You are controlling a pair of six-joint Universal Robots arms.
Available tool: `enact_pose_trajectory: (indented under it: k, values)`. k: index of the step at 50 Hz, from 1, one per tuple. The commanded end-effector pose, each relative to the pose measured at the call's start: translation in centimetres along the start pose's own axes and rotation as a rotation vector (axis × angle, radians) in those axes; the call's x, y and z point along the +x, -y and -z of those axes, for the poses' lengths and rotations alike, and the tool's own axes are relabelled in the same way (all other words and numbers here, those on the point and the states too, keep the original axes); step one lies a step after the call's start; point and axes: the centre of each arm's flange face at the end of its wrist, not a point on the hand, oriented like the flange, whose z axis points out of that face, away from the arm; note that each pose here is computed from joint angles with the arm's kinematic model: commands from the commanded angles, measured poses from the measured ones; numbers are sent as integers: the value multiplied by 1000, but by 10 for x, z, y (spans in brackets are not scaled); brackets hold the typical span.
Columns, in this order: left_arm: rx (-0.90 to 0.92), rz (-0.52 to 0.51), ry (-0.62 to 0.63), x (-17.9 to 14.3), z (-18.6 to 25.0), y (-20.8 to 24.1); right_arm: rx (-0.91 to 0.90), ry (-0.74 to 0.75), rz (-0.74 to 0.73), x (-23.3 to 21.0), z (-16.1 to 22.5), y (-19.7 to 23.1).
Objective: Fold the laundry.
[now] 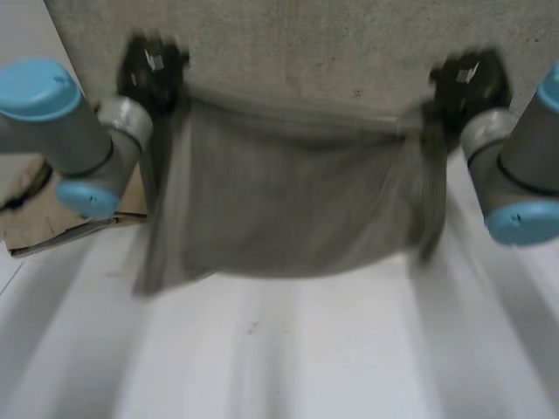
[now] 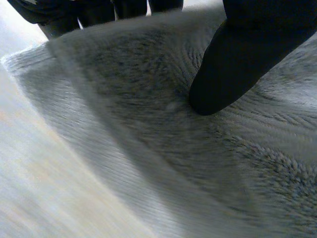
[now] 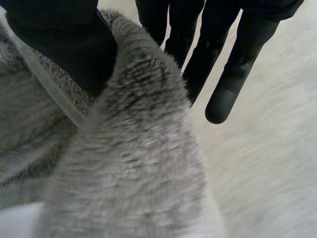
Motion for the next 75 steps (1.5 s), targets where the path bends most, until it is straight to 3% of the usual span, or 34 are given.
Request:
enact_pose_trajectory:
  k: [1,6,12,18,26,30,41,49,59,65,75]
  values:
    - [460,68,272,-80,-24,97,339,-268,-80,48,-16,69]
    - [370,115,244,-83,-18,81,283,-224,-75,42,-13,62]
    - [159,173,116,-36,10,33,128,-118,-63,26,-5,35]
    - [-62,217,-22,19,58,-17,-91,113,-51,-20,11,-28]
    - [-249,252,-130,58,109,-51,-450,347,-51,-73,48,-111]
    - [-286,256,-146,61,124,-53,-525,377,-65,-72,57,-119]
    - [-199,250,-98,33,128,-9,-534,236,-136,-6,62,-100]
    - [-182,248,-88,28,129,0,-647,261,-156,16,92,-107]
    - [-195,253,-100,32,132,-2,-624,369,-236,9,133,-122]
    - [-201,252,-95,30,131,-5,-570,424,-179,-1,149,-122]
    - [-199,251,-89,28,130,-5,-504,387,-130,-4,145,-131]
